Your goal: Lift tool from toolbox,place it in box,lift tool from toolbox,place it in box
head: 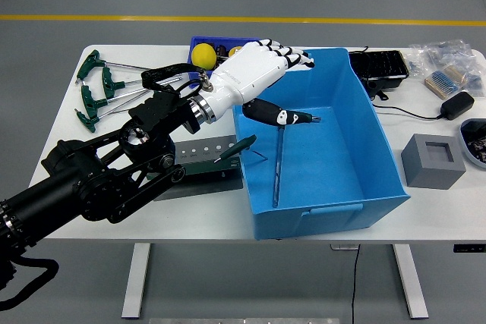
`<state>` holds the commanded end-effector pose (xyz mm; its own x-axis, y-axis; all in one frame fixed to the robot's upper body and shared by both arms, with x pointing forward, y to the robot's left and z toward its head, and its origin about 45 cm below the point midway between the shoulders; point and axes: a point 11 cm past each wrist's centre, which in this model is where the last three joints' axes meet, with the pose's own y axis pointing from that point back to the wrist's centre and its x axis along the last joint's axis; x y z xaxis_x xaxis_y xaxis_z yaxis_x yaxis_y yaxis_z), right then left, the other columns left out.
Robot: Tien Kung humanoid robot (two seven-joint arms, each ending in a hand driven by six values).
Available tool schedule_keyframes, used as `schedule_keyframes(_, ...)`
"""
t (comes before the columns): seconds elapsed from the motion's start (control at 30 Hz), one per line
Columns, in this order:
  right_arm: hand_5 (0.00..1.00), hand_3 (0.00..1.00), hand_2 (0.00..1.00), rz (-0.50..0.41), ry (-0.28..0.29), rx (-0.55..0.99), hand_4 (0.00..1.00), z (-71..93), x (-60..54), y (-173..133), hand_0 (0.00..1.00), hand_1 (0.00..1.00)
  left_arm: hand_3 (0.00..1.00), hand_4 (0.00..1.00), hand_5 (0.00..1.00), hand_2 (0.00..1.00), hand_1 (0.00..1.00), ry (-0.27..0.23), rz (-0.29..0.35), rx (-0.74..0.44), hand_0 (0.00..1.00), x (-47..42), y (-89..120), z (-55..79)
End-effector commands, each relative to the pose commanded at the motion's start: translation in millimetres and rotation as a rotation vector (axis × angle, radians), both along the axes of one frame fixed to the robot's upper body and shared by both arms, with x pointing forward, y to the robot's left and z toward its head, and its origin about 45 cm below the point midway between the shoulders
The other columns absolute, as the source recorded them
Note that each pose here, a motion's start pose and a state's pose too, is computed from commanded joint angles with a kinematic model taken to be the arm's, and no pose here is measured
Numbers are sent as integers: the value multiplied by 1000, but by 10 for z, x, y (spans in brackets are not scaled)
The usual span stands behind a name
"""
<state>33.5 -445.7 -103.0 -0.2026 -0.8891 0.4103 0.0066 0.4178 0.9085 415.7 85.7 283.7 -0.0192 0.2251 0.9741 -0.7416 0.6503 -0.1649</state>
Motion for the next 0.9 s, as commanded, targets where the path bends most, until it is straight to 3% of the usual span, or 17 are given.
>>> schedule_keyframes(0.3,869,710,759,-4,-2,0,905,-4,-15,5,713,669,759,955,639,870,718,-19,175,-67,701,152,560,119)
schedule_keyframes(0.37,867,709,759,-8,-4,0,904,-5,-21,8,712,669,744,953,642,821,686,-9,244,-76,687,182,781,87)
schedule_keyframes(0.53,867,709,759,-13,-7,-1,904,-8,-31,12,712,669,744,953,642,821,686,32,427,-144,687,201,1398,-28)
schedule_keyframes(0.67,867,709,759,-13,-7,0,905,-11,-39,17,711,668,737,952,652,784,667,117,585,-332,668,121,1931,-215)
schedule_keyframes(0.77,867,709,759,-14,-7,1,904,-14,-43,25,711,668,746,949,673,783,677,187,679,-496,679,-22,2246,-437)
schedule_keyframes(0.9,867,709,759,-14,-7,3,904,-18,-41,35,711,668,746,949,673,783,677,302,713,-660,679,-223,2373,-771)
